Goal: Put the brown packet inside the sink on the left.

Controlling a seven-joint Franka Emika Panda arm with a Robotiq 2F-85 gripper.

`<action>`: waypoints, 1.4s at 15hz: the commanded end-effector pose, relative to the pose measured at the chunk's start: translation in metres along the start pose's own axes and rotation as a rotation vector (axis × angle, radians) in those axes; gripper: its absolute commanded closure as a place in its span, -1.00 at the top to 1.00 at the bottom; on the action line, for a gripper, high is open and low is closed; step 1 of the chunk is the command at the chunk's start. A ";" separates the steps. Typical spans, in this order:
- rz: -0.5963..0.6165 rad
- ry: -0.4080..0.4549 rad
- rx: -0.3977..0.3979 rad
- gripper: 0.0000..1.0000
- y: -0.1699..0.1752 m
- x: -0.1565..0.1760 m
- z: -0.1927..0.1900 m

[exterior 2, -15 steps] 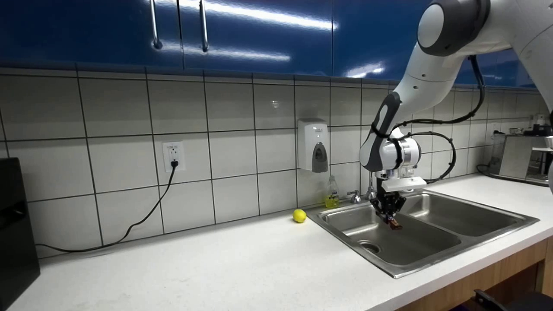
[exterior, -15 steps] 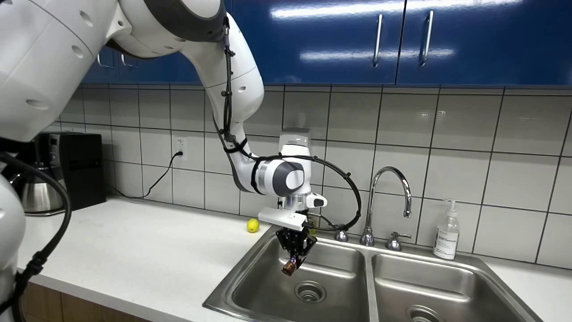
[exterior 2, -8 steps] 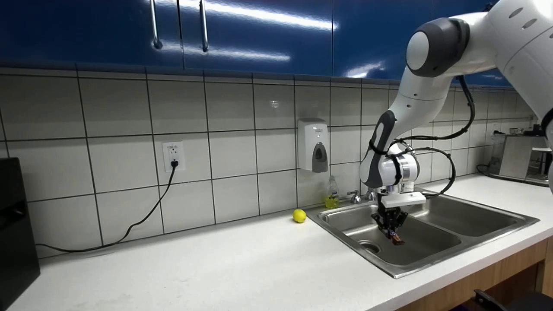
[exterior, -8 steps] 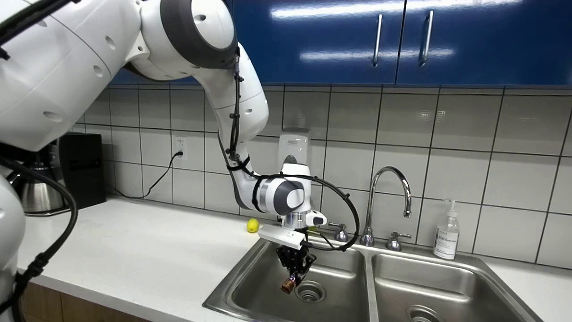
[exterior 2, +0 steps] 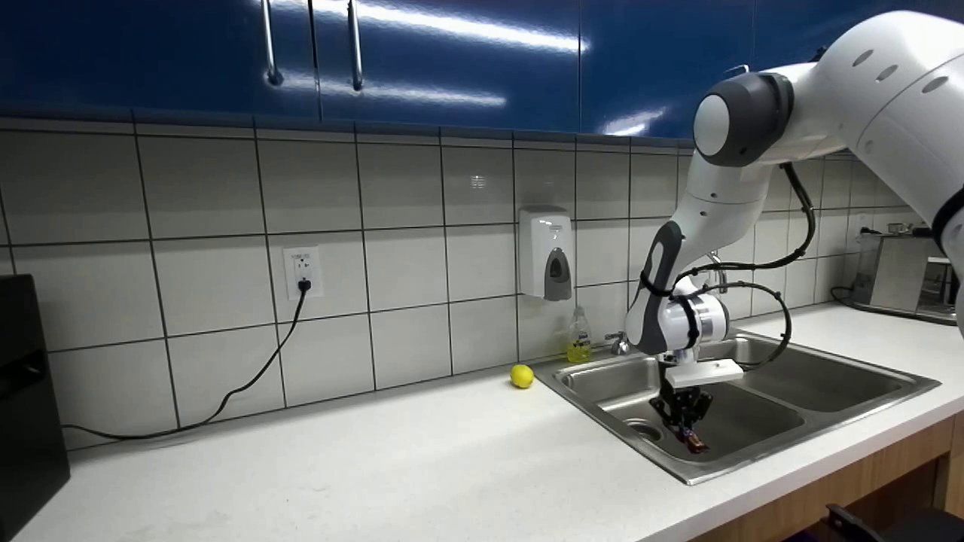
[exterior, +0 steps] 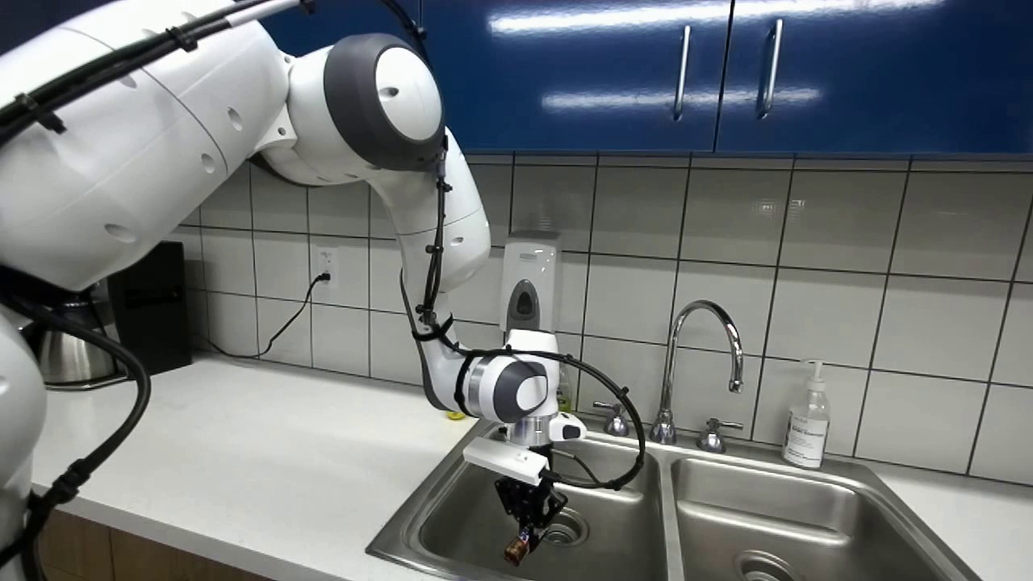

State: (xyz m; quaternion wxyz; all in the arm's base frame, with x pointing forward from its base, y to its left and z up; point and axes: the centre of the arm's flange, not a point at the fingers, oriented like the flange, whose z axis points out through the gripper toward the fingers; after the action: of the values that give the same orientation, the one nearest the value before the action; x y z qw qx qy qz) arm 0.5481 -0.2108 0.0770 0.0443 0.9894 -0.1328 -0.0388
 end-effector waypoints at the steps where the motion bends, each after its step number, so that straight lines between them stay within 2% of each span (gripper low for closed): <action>1: 0.027 0.003 0.017 -0.92 -0.001 0.009 0.016; 9: 0.025 -0.019 0.013 -0.92 -0.005 0.011 0.038; 18: 0.023 -0.029 0.010 -0.92 -0.006 0.012 0.047; 19: 0.024 -0.032 0.009 -0.41 -0.006 0.012 0.047; 20: 0.023 -0.032 0.010 -0.15 -0.006 0.012 0.047; 21: 0.024 -0.031 0.011 -0.01 -0.006 0.012 0.047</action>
State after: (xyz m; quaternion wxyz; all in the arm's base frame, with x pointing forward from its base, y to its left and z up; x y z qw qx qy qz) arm 0.5519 -0.2086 0.0279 0.0460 0.9885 -0.1318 -0.0580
